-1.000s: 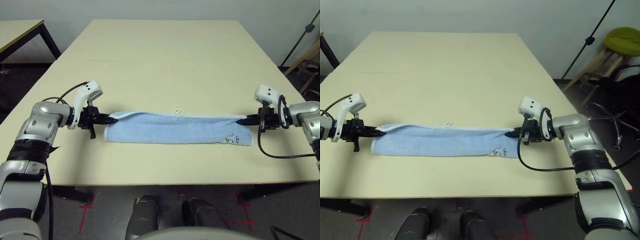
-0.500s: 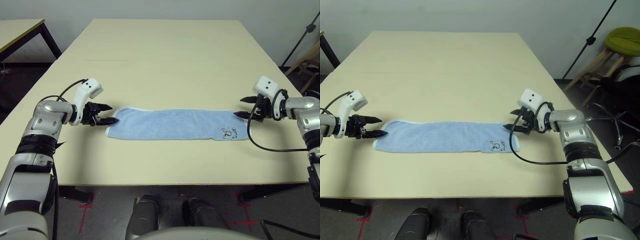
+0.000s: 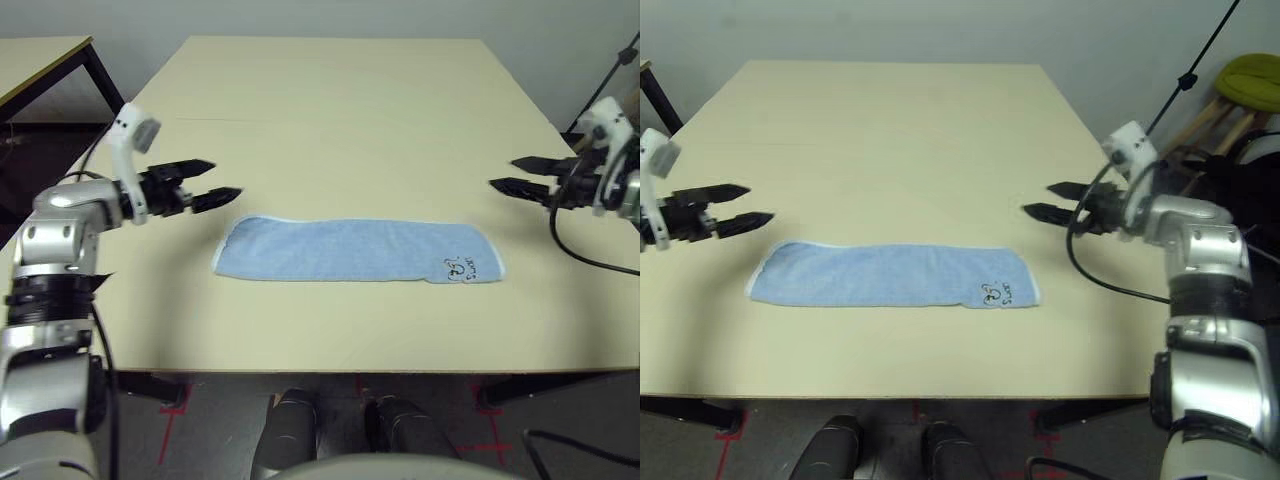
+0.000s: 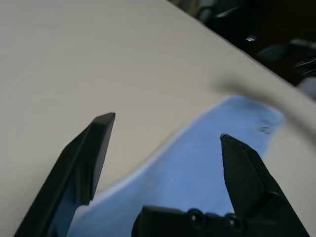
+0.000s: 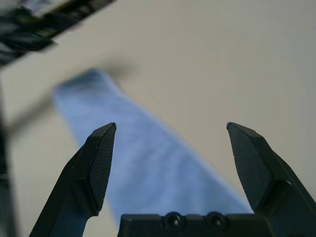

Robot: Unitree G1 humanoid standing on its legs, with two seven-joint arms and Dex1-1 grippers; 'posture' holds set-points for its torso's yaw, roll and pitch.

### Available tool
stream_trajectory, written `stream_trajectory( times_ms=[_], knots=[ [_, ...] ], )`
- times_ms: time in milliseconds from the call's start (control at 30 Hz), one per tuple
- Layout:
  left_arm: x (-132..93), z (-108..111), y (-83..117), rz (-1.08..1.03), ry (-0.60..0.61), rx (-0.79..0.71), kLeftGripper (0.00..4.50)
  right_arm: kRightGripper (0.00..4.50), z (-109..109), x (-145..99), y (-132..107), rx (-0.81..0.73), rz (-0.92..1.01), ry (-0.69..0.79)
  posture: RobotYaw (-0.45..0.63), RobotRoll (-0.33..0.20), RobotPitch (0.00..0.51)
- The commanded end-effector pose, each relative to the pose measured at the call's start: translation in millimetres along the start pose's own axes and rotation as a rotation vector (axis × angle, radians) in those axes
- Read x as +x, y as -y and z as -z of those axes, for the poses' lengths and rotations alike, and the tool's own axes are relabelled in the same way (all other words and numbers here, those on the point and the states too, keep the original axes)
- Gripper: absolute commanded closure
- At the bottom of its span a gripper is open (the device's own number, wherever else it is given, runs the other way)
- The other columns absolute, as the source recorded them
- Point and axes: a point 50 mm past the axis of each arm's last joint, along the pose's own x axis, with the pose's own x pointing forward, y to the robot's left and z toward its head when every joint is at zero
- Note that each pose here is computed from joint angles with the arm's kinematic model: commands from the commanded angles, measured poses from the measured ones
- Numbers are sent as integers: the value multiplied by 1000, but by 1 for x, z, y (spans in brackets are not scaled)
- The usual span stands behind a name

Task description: Fold the towel and set it aside.

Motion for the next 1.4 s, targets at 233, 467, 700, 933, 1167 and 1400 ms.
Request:
stream_trajectory(
  times_ms=[233, 467, 700, 933, 1167, 1400],
  knots=[
    [25, 21, 27, -2, 14, -112, 23, 0, 22, 1, -11, -44, 48, 13, 129, 0, 133],
    [30, 41, 31, -64, -66, -102, 622, 2118, 46, 9, -25, -69, 34, -7, 122, 0, 132],
    [32, 65, 44, -88, -138, -55, 3108, 4500, 74, 9, -32, -158, 84, -77, 119, 0, 133],
    [20, 77, 36, -187, -157, -43, 4481, 4500, 94, 0, -19, -113, 184, -101, 112, 0, 129],
    [-18, 91, 11, -290, -251, -66, 4481, 4500, 117, -23, -5, -140, 237, -275, 110, 0, 125],
    [-36, 103, 0, -331, -310, -71, 4481, 4500, 129, -41, 11, -201, 300, -398, 116, 0, 120]
  ],
)
